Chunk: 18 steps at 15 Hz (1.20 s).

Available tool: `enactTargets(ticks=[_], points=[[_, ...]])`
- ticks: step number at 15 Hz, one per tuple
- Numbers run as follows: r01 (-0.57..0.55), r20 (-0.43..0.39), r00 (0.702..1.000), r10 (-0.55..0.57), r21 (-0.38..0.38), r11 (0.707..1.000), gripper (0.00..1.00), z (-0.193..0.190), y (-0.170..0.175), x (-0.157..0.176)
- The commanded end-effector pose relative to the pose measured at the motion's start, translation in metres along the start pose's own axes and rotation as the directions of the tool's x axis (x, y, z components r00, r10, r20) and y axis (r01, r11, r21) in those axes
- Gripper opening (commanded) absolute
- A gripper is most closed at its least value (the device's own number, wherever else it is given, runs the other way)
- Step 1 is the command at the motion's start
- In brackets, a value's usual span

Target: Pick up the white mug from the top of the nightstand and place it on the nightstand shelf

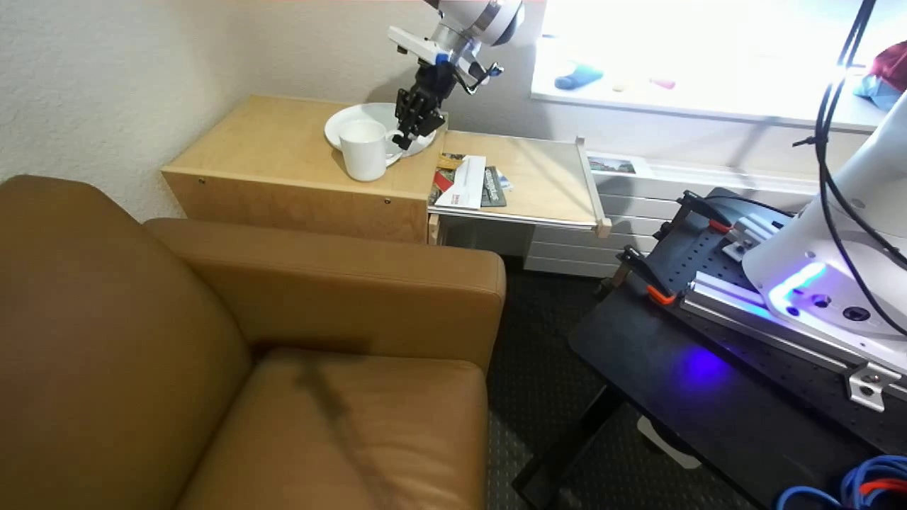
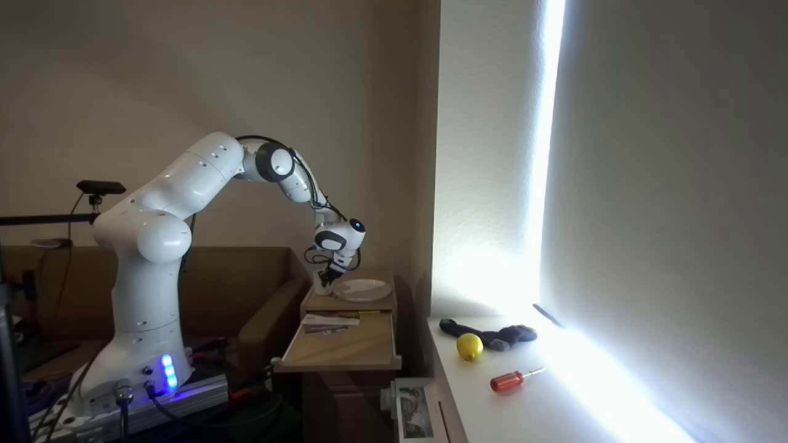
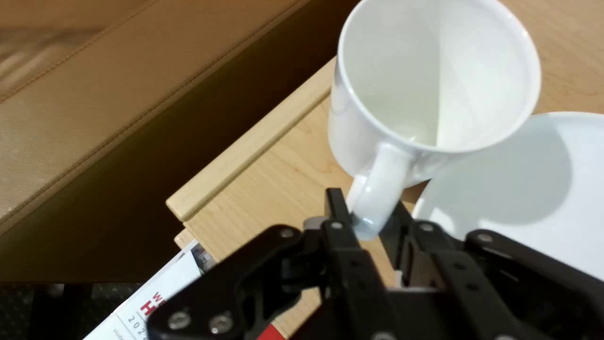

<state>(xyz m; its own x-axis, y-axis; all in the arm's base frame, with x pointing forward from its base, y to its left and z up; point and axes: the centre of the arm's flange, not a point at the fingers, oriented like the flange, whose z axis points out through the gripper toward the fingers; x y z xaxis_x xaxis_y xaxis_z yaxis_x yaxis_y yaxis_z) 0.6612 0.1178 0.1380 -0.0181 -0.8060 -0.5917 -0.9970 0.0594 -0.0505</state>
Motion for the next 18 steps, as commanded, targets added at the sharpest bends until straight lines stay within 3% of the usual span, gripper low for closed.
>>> enactTargets(ticks=[1, 7, 14, 18], points=[[-0.005, 0.011, 1.000, 0.004, 0.026, 1.000, 0.02, -0.006, 0.001, 0.004], [-0.039, 0.036, 0.999, 0.038, 0.037, 0.999, 0.04, -0.016, -0.003, 0.008], [-0.017, 0.124, 0.992, 0.036, -0.149, 0.989, 0.04, -0.068, 0.012, -0.001], [-0.024, 0.165, 0.984, 0.063, -0.225, 0.974, 0.04, -0.094, 0.024, 0.018]])
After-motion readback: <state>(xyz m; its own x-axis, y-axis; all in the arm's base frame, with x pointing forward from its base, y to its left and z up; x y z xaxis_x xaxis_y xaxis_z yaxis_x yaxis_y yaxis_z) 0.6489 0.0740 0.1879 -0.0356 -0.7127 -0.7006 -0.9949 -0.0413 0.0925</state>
